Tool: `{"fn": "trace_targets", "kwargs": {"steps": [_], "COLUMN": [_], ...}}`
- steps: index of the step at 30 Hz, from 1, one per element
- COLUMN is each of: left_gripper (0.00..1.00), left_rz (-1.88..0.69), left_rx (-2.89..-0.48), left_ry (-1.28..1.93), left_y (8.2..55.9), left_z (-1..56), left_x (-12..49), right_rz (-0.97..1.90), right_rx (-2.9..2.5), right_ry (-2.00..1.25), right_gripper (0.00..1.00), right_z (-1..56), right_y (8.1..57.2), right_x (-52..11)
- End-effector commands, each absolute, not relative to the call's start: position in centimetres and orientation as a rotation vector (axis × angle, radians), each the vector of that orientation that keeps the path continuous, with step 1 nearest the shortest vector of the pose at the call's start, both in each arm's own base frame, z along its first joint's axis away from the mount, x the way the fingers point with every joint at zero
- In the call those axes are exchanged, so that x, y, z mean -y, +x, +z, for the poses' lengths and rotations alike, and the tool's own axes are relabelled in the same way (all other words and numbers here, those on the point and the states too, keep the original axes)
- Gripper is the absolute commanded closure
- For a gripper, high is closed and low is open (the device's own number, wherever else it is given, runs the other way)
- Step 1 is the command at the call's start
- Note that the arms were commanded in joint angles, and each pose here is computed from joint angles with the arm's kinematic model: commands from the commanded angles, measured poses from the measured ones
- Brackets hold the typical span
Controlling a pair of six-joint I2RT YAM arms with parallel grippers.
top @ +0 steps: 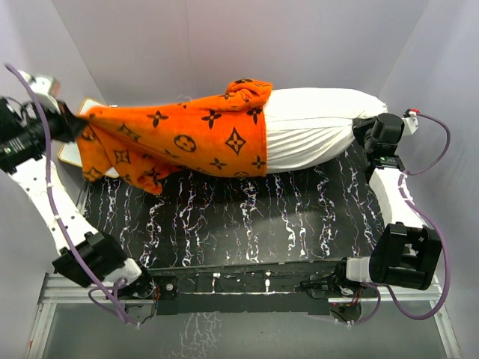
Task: Remove the pillowcase from the pillow
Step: Remove the pillow from the pillowcase.
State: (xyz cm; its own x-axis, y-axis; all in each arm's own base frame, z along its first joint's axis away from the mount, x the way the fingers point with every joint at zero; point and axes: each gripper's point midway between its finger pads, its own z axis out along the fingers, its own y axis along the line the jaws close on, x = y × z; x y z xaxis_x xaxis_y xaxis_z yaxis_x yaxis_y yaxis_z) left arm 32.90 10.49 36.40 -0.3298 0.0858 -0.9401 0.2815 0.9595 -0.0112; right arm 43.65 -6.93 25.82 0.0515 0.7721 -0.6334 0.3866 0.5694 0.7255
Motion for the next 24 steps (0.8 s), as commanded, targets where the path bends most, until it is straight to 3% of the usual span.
{"fn": "trace_targets", "kwargs": {"steps": [1, 6, 15, 18, 21, 22, 23, 24], "left_gripper": [1.00, 1.00, 1.00, 1.00, 1.00, 0.97, 0.71, 0.39], "left_rz": [0.135, 0.230, 0.399, 0.219, -0.099, -0.167, -0.239, -0.317], "left_rx": [-1.531, -1.439, -1.590, -1.684, -1.821, -1.876, -1.918, -1.940], "left_ry": [0.279, 0.193, 0.099, 0.220, 0.405, 0.485, 0.577, 0.662], "left_y": [33.8, 34.3, 35.2, 35.4, 35.1, 35.1, 34.7, 33.7], "left_z": [54.0, 59.1, 53.0, 48.8, 41.9, 39.2, 36.7, 34.5], "left_x": [-13.7, -15.7, -20.8, -17.7, -9.3, -6.1, -2.8, 0.2], "right_rz": [0.187, 0.124, 0.030, 0.064, 0.181, 0.202, 0.214, 0.222], "right_rx": [-1.323, -1.301, -1.306, -1.330, -1.370, -1.381, -1.391, -1.397], "right_ry": [1.265, 1.318, 1.356, 1.359, 1.252, 1.226, 1.200, 1.186], "right_gripper": [0.92, 0.92, 0.92, 0.92, 0.92, 0.92, 0.92, 0.92], "right_z": [27.2, 26.4, 24.8, 24.1, 25.3, 25.5, 25.9, 26.1], "right_y": [41.5, 40.5, 40.0, 40.5, 42.2, 42.5, 42.8, 42.9], "right_x": [15.5, 16.8, 18.1, 17.8, 15.6, 14.8, 14.1, 13.5]}}
